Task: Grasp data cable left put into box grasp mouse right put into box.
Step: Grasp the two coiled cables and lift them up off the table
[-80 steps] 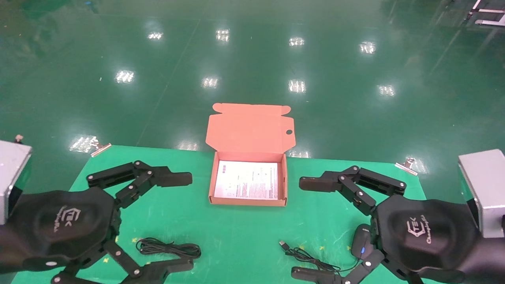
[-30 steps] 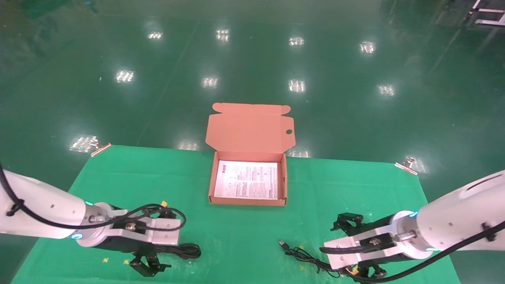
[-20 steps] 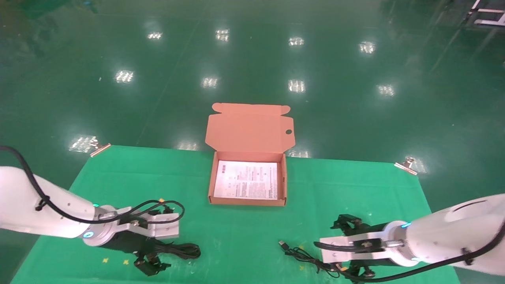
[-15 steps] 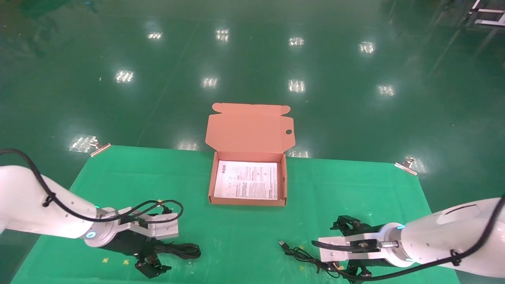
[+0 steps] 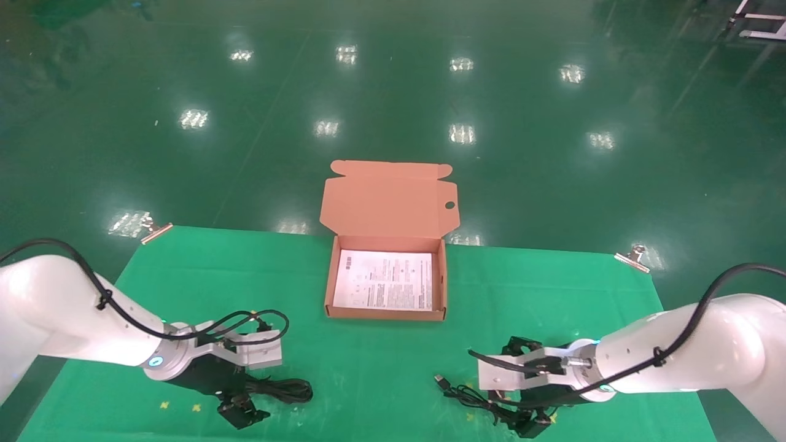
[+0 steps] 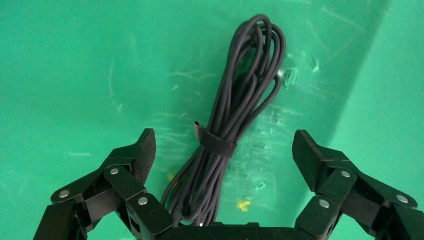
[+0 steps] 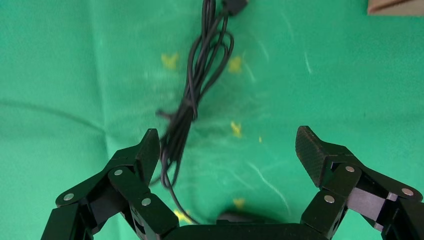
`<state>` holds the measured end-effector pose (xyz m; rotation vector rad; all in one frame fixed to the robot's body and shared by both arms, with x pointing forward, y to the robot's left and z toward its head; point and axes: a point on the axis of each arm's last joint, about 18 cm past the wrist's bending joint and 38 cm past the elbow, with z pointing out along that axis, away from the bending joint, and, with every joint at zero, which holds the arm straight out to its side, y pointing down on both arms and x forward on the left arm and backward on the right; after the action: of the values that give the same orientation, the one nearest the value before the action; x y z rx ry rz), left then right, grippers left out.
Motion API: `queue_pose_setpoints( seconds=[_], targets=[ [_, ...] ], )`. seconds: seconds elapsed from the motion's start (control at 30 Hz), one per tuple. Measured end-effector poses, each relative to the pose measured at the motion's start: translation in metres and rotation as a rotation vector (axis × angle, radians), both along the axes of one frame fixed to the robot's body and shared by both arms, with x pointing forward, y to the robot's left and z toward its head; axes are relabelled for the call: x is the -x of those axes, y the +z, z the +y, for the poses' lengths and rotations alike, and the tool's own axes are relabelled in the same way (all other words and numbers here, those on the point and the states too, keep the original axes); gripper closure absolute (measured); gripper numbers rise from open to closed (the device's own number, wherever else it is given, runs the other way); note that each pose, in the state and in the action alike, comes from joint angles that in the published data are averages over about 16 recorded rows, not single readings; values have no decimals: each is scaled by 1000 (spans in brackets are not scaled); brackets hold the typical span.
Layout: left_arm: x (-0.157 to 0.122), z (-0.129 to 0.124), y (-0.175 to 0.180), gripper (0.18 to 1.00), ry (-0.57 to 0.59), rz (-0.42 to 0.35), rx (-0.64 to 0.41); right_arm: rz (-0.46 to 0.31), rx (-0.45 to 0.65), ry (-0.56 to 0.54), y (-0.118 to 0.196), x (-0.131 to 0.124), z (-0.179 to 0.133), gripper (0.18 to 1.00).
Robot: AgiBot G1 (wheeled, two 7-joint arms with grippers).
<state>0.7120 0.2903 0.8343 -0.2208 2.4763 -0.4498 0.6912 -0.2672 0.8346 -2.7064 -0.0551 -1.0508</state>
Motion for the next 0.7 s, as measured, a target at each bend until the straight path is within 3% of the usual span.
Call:
queue_pose_setpoints(
  seconds=[0.7],
  targets=[
    [-4,3,-3,204,6,14,13,63,-22,-4,-17,-10,7,202]
  ],
)
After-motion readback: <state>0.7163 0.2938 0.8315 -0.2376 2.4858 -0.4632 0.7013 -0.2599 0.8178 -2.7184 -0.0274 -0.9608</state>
